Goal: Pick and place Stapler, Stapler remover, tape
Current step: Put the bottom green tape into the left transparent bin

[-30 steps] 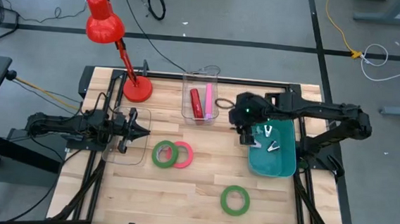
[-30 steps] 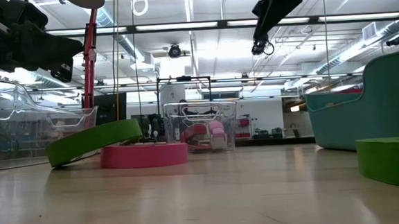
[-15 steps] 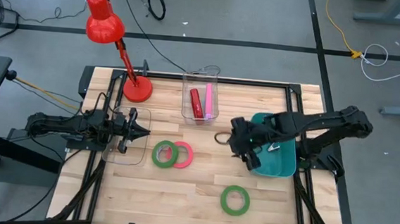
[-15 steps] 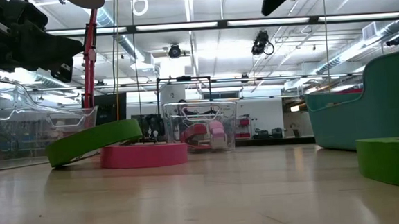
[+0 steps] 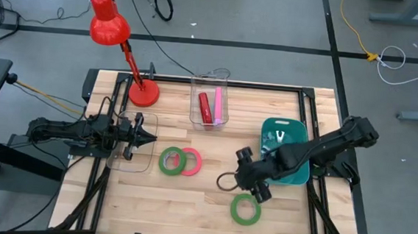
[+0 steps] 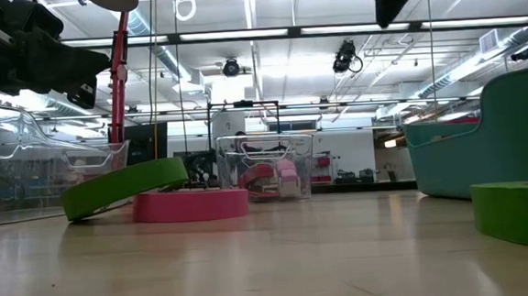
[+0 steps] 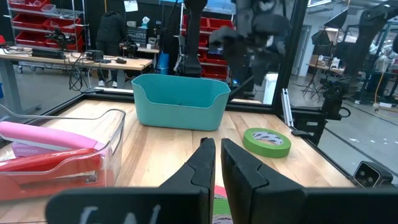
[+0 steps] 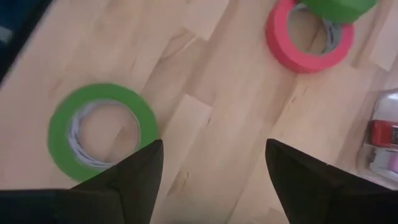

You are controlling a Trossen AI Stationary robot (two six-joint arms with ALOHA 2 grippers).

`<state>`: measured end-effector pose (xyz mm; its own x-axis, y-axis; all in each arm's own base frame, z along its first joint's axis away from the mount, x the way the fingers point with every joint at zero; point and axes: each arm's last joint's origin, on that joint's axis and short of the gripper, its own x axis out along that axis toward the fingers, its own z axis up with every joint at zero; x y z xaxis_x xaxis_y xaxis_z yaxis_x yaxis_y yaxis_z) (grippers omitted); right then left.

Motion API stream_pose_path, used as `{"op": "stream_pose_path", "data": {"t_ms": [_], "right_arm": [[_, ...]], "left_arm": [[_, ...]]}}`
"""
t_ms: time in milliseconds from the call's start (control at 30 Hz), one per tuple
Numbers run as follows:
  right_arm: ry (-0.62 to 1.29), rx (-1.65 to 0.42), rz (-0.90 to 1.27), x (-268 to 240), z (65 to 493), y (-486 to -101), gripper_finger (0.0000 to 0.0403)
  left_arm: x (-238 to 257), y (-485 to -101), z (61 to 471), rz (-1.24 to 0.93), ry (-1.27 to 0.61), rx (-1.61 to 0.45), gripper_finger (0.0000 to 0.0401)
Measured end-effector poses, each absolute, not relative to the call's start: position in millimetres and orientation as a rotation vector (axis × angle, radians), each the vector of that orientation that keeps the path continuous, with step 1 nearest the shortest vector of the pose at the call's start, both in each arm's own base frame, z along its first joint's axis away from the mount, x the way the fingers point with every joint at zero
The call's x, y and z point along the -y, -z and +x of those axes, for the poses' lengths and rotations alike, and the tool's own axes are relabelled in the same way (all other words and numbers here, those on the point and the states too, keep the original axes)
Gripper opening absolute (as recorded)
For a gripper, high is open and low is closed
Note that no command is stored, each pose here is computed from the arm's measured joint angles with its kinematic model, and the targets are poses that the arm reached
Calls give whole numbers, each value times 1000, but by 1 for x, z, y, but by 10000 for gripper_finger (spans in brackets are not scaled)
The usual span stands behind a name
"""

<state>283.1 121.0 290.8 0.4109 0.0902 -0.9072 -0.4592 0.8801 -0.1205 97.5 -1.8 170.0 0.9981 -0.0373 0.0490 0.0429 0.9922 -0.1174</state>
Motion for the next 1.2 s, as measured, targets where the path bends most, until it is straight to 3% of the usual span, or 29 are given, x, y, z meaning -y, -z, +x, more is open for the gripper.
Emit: {"op": "stream_pose_path", "data": {"t_ms": [667,867,1200], "right_arm": [[-507,-1194,-523,-172,309,-219,283],[-704,-1105,-560,-182,302,-198,283],[-646,-1127,-550,-176,294,-172,283]], "left_arm": [[2,-170,98,-119,40,46,30],[2,-170,98,-118,40,47,30],[2,-170,98,-119,40,46,30]]}}
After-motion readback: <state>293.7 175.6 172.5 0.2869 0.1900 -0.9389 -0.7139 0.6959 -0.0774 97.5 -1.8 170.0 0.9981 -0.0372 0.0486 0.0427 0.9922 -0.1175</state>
